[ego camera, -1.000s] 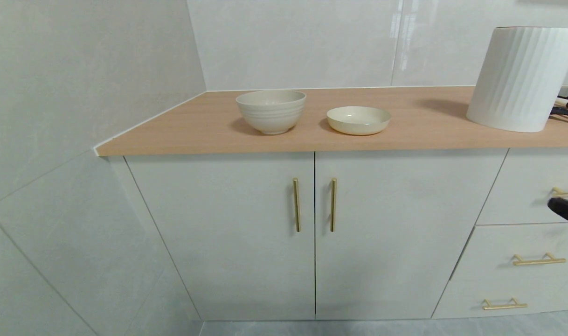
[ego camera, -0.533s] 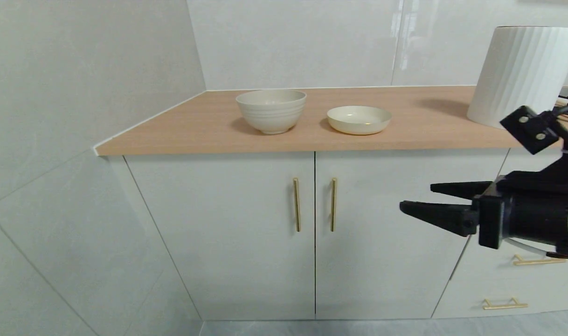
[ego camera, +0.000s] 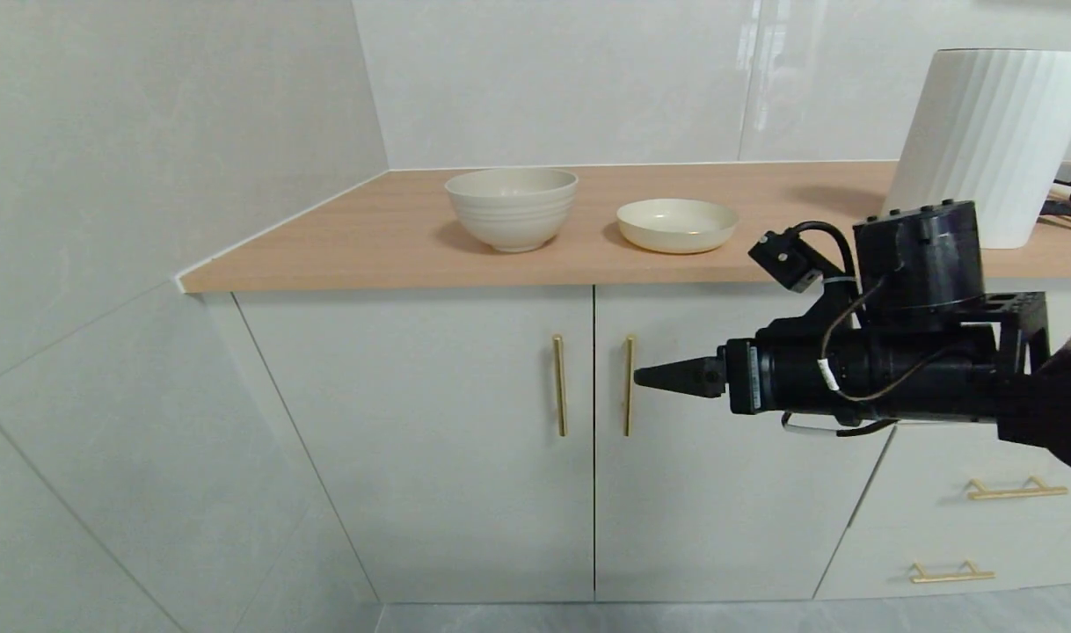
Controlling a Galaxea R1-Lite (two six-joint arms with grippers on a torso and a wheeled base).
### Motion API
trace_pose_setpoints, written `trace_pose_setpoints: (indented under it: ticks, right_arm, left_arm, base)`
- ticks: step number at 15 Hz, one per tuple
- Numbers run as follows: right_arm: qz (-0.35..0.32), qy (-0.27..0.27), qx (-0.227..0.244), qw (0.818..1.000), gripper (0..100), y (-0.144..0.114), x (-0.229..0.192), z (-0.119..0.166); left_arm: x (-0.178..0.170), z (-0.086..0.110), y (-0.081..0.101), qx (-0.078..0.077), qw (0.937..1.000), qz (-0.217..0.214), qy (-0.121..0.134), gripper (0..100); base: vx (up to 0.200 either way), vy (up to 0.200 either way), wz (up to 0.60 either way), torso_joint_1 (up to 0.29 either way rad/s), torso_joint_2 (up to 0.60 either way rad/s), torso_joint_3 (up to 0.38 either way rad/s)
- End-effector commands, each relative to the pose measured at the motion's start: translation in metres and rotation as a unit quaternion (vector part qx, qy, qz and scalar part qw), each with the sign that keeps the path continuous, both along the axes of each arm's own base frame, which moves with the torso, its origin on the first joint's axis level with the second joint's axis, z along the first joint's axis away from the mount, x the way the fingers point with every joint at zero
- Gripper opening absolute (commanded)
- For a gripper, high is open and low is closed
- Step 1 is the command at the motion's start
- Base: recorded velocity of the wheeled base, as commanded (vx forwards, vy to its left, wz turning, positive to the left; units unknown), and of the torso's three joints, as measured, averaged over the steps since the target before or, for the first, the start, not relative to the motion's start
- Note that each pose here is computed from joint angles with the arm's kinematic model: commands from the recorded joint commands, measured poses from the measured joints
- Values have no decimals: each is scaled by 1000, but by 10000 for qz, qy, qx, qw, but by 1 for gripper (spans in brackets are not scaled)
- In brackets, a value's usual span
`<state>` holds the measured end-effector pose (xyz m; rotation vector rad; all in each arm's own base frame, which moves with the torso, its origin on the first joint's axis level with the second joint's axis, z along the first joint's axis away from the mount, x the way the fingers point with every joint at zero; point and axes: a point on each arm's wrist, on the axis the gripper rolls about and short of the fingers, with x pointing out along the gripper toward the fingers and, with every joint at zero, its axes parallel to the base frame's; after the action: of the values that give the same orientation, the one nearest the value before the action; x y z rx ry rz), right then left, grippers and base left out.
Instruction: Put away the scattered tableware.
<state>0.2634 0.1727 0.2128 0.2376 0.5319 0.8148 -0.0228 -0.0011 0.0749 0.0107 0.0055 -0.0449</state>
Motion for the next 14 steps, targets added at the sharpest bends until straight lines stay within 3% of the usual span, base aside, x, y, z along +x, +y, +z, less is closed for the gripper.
trace_pose_setpoints:
  ticks: [1,4,14]
  right_arm:
    - [3,139,-74,9999,100,11,17,-22]
    - [-56,41,-32,10000,100,22,35,-44]
    - [-449,-28,293,9986,100,38,61,-75]
  left_arm:
    - [0,0,0,-1,10000,2,2,100]
    - [0,0,0,-1,10000,2,2,100]
    - [0,0,0,-1,10000,2,2,100]
  base:
    - [0,0,0,0,0,0]
    - [0,0,0,0,0,0]
    - [0,0,0,0,0,0]
